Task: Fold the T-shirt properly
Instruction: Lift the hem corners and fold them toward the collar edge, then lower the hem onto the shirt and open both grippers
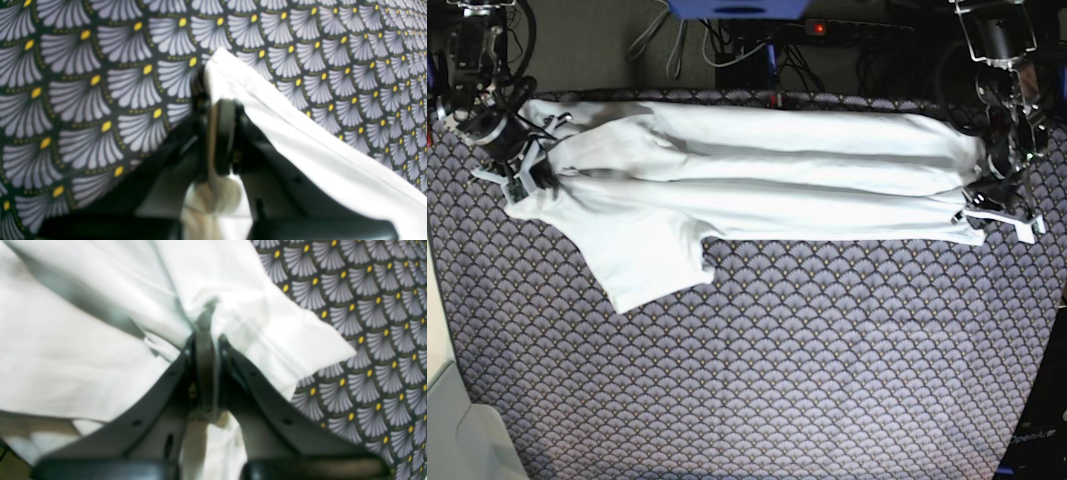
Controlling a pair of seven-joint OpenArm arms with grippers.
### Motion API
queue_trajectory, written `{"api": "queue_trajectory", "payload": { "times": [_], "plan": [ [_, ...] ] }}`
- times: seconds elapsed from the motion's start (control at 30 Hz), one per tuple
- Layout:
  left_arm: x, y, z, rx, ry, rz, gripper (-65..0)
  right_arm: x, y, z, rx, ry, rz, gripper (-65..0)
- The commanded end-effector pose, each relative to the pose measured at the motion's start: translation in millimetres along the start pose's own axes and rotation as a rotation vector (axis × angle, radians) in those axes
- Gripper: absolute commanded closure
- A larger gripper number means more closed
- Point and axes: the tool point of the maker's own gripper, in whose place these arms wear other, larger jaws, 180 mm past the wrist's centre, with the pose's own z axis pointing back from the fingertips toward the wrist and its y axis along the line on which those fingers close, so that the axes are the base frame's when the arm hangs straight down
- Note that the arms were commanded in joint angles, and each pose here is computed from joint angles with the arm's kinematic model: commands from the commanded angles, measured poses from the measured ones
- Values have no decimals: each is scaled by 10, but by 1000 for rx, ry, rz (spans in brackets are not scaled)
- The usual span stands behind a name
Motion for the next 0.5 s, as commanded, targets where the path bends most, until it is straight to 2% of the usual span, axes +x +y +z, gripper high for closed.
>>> {"api": "queue_trajectory", "payload": {
  "times": [0.0, 0.1, 0.17, 0.23, 0.37, 0.47],
  "plan": [
    [74, 119, 14, 47, -6, -18, -9, 12, -147, 49, -36, 10, 23, 0],
    [71, 116, 14, 46, -5, -18, -10, 7, -158, 53, -37, 13, 27, -10],
    [63, 118, 14, 47, 0, -20, -21, 4, -163, 56, -39, 15, 26, -49],
    [-10, 118, 14, 47, 50, -14, -70, 2, -157, 61, -38, 15, 28, -114],
    [-112, 44, 18, 35, 151, -7, -222, 19, -156, 67, -39, 10, 31, -256],
    [-178, 32, 33, 28, 192, -8, -240, 18, -199, 91, -51, 10, 30, -330]
  ]
}}
